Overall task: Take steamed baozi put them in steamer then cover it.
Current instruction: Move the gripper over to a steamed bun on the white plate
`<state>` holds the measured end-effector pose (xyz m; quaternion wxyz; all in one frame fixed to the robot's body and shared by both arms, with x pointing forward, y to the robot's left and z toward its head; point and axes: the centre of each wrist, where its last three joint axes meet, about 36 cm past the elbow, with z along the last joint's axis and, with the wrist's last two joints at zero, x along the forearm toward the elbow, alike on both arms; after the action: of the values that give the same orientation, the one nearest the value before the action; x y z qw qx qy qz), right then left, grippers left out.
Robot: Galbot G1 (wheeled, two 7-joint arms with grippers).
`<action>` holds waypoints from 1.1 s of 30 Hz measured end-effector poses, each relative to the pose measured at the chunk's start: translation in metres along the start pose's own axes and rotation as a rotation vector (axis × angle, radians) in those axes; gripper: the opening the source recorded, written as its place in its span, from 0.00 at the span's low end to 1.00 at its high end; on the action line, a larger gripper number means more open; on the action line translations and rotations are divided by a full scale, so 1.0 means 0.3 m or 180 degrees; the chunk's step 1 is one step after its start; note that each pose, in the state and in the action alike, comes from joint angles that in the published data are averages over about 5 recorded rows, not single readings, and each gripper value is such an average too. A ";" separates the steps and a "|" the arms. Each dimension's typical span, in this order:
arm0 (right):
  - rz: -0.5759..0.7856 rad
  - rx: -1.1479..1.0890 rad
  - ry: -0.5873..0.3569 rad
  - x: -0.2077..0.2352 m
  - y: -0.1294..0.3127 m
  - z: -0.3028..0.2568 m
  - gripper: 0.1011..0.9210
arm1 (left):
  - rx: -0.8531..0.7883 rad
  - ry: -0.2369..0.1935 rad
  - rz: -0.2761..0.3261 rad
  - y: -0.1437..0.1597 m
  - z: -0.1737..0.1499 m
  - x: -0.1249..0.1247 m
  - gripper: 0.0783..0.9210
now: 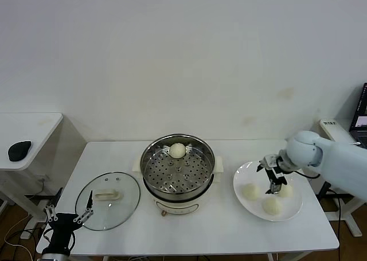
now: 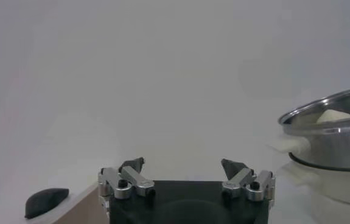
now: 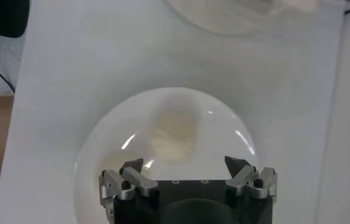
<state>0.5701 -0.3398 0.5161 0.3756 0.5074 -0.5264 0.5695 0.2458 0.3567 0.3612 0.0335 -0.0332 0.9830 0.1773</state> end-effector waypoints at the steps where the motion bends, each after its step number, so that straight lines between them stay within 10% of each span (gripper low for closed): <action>1: -0.0003 -0.0004 0.0001 -0.013 0.002 0.001 0.88 | -0.0001 0.0001 -0.0001 0.001 0.001 0.001 0.88; 22: 0.0008 -0.0102 -0.0044 -0.223 0.022 -0.016 0.85 | -0.0006 -0.0004 -0.0027 0.008 0.007 0.003 0.88; 33: 0.0026 -0.0186 -0.0044 -0.234 0.016 -0.008 0.62 | 0.0008 -0.0004 -0.0037 0.003 0.013 0.004 0.88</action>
<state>0.5794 -0.3307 0.4470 0.3843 0.4980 -0.5475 0.5520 0.2448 0.3588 0.3577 0.0353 -0.0388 0.9830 0.1758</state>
